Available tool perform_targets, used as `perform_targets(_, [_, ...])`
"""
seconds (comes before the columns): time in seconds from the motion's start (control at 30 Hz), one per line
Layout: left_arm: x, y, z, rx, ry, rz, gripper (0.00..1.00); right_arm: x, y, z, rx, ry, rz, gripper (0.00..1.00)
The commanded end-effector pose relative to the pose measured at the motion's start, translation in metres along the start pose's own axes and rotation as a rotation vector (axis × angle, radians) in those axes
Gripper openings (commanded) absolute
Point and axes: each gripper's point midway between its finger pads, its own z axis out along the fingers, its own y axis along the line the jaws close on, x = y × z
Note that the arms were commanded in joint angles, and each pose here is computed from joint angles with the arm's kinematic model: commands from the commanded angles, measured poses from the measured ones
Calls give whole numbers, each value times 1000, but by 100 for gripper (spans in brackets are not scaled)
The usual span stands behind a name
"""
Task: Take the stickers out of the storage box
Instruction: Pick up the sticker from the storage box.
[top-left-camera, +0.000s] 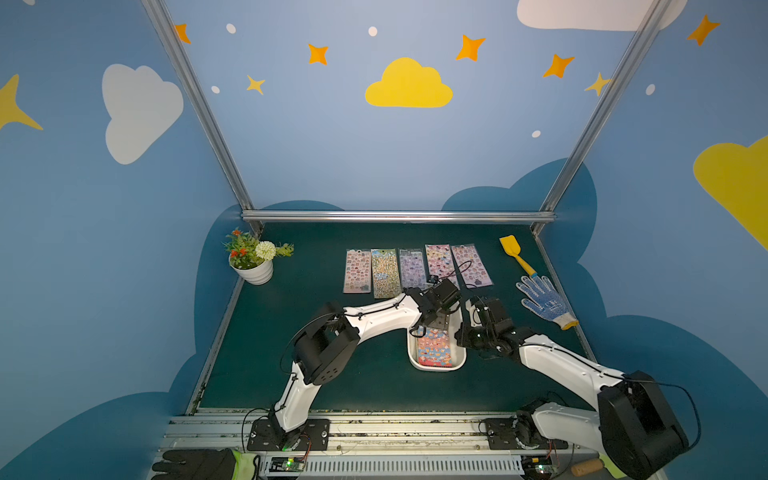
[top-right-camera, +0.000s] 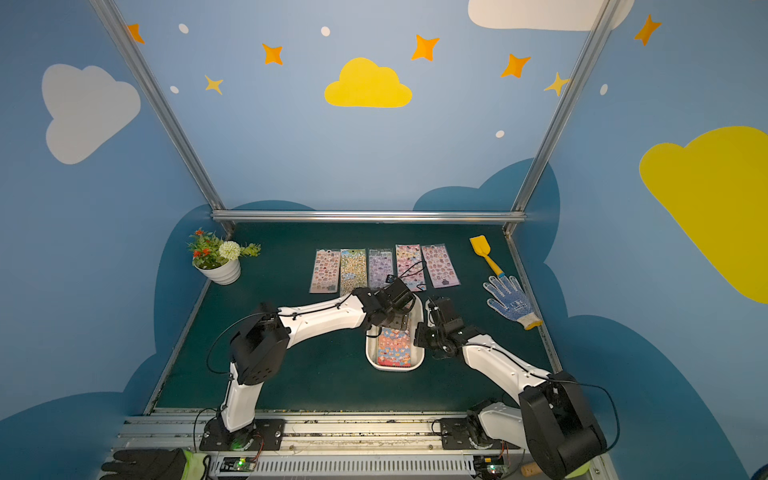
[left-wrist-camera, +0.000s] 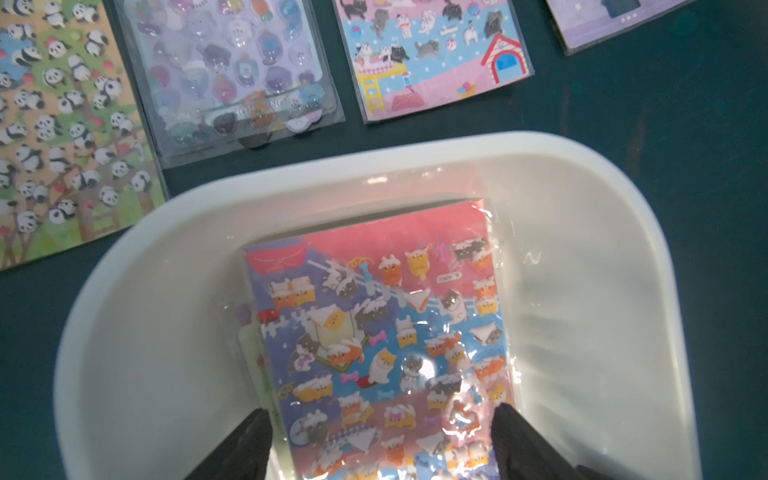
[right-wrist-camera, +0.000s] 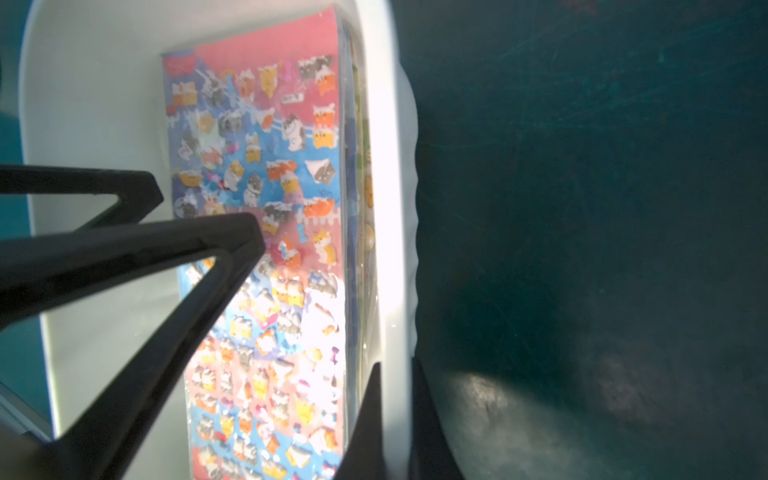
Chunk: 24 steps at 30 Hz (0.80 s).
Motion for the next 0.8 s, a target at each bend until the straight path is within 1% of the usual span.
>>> perform_targets(0.0, [17,9,15,-22,67,-14,84,-6,5,1,-18,-18,0,0])
perform_targets(0.37, [18,4,17,37,82,-63,79,-6,4,1,-16,-17,1,0])
perform_targets(0.57, [14,2,8,67,68,-73,75,-6,4,1,-19,-16,1,0])
perform_targets(0.77, [8,-2,-3,117,44,-97,69,-6,4,2,-18,-15,0,0])
